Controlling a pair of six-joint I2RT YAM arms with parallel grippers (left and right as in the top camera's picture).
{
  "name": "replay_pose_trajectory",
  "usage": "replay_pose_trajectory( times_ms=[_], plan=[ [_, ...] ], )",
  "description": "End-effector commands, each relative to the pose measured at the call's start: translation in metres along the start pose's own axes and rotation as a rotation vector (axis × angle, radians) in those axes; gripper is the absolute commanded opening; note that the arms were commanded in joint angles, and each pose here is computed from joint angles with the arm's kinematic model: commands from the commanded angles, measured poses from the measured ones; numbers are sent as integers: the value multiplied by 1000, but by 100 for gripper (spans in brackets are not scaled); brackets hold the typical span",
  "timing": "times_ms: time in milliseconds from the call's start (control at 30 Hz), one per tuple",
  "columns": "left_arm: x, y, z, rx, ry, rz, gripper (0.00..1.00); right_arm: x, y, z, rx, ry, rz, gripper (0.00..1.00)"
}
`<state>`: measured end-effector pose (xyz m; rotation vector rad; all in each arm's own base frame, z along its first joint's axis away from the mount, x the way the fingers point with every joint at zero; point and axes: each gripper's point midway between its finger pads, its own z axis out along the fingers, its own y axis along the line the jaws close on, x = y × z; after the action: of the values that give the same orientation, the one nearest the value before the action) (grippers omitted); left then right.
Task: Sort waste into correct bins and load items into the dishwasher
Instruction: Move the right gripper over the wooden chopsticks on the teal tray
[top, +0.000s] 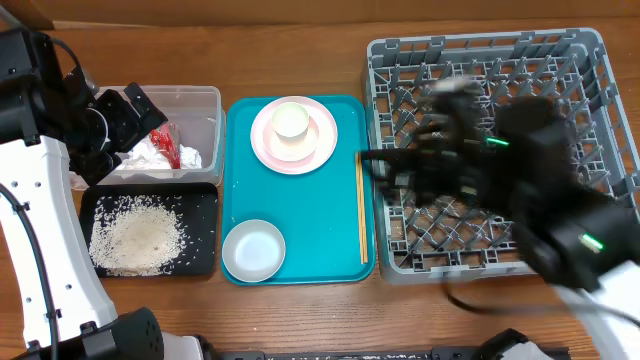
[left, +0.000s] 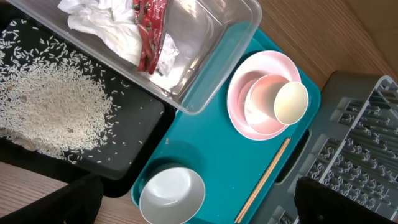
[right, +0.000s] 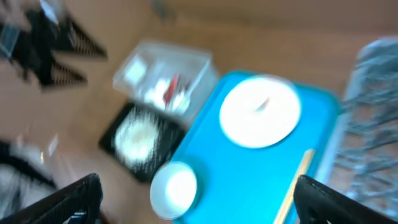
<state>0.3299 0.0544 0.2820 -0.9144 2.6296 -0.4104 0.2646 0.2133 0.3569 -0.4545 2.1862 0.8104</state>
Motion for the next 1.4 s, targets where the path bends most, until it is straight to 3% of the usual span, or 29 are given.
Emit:
replay_pose_trajectory(
  times_ms=[0, 167, 333, 400, 500, 567, 600, 700, 900, 1367],
  plan=[
    [-2, -2, -4, 11, -12, 19, 100, 31, 22, 60, -12, 162, -52, 100],
    [-2, -2, -4, 11, -12, 19, 100, 65, 46, 127, -86, 297, -87, 100],
    [-2, -2, -4, 11, -12, 19, 100, 102, 40, 169, -100, 435, -57, 100],
    [-2, -2, -4, 11, -12, 20, 100, 114, 30, 183, -73, 472, -48, 75],
    [-2, -2, -4, 11, -12, 19, 100, 126, 2, 200, 78, 494, 21, 26],
    [-2, -2, -4, 11, -12, 19, 100, 131, -26, 208, 240, 481, 89, 6],
    [-2, -2, -4, 11, -12, 19, 100, 133, -39, 209, 312, 471, 104, 4],
    [-2, -2, -4, 11, -12, 19, 100, 133, -70, 210, 492, 429, 125, 4],
    [-2, -2, -4, 11, -12, 19, 100, 132, -102, 202, 673, 363, 118, 4],
    [-2, -2, -4, 11, -12, 19, 100, 180, -138, 195, 785, 425, 60, 6]
  ],
)
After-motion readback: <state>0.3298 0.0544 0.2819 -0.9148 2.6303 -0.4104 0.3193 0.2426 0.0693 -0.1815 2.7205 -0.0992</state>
